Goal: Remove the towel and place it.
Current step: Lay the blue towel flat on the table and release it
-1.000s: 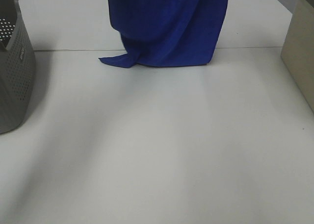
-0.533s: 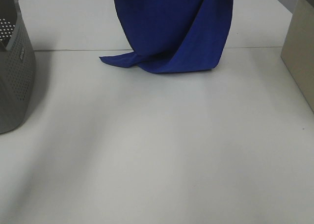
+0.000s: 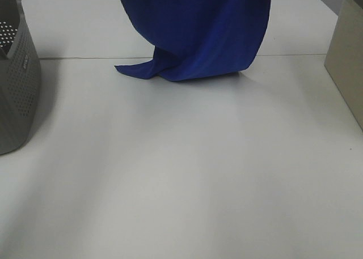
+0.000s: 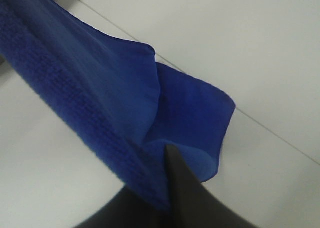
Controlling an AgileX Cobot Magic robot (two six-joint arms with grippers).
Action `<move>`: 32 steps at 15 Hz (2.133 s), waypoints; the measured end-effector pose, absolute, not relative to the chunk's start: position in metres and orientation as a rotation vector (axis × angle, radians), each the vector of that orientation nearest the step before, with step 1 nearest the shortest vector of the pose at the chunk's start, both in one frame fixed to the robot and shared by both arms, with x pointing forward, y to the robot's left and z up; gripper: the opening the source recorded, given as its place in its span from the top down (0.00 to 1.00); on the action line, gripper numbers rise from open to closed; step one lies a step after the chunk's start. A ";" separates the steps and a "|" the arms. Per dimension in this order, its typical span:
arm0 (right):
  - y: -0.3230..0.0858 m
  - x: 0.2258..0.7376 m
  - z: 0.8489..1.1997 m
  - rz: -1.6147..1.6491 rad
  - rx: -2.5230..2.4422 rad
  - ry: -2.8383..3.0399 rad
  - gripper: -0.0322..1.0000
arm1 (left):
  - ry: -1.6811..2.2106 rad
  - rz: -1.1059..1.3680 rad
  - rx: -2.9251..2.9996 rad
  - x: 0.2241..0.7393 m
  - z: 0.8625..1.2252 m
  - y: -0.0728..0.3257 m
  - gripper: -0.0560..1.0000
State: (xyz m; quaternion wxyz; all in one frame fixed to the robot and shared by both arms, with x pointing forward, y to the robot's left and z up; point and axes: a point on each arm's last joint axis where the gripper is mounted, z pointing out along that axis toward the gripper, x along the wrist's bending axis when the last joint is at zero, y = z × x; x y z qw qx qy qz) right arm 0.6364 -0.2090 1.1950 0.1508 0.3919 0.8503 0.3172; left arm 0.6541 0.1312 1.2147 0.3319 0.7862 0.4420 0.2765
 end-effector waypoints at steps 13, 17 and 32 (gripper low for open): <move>-0.215 0.488 1.142 0.952 1.381 2.727 0.96 | 1.420 0.177 2.100 0.456 1.178 0.187 0.95; -0.222 0.456 1.101 0.806 1.484 2.819 0.96 | 1.413 -0.042 2.204 0.436 1.133 0.177 0.95; -0.234 0.375 0.981 0.402 1.933 3.098 0.96 | 1.362 -0.561 2.691 0.400 0.979 0.126 0.95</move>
